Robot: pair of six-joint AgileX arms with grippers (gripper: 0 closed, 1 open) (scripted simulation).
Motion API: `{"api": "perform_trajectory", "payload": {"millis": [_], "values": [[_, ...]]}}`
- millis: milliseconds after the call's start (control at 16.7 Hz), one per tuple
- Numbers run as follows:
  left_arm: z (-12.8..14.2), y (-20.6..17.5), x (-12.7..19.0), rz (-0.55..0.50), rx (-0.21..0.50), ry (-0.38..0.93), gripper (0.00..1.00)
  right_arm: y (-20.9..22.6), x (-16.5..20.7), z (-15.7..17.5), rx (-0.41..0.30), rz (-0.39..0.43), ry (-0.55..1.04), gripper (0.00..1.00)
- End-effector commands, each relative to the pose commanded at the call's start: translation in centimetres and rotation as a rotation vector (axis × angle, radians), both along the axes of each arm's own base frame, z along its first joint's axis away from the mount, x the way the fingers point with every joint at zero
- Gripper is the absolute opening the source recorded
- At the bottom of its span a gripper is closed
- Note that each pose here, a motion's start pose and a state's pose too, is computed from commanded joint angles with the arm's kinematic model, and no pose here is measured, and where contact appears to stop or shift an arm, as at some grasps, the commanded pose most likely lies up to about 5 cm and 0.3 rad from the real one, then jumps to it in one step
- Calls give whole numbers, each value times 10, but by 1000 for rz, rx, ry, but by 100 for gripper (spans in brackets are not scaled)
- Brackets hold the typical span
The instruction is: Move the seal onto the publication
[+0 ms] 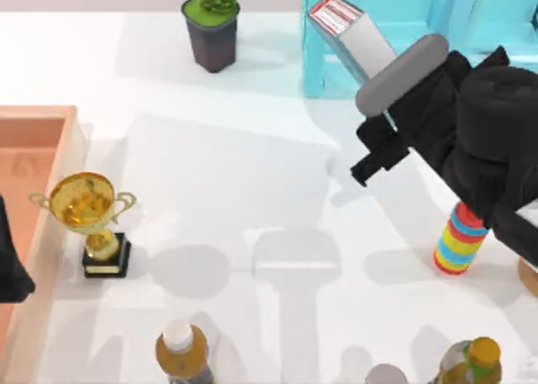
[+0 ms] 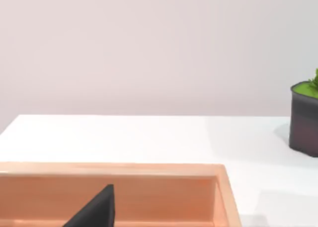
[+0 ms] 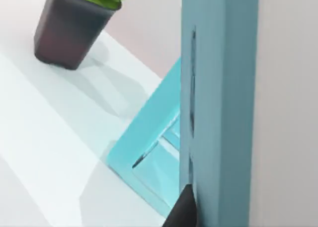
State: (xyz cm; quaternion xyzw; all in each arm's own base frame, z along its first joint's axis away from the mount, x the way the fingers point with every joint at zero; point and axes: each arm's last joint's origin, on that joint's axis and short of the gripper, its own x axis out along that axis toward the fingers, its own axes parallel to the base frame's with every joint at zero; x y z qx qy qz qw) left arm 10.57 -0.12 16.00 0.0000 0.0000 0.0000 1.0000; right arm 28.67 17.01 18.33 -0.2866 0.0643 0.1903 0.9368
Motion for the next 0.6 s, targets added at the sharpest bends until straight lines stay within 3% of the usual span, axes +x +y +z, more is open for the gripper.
{"api": "perform_trajectory", "payload": {"millis": [360, 480, 600], "values": [[0, 0, 0, 0, 0, 0, 100, 78, -40, -40, -569, 212, -168, 0], [0, 0, 0, 0, 0, 0, 100, 94, -51, -47, -703, 245, -224, 0], [0, 0, 0, 0, 0, 0, 100, 105, -59, -50, -793, 257, -269, 0]]}}
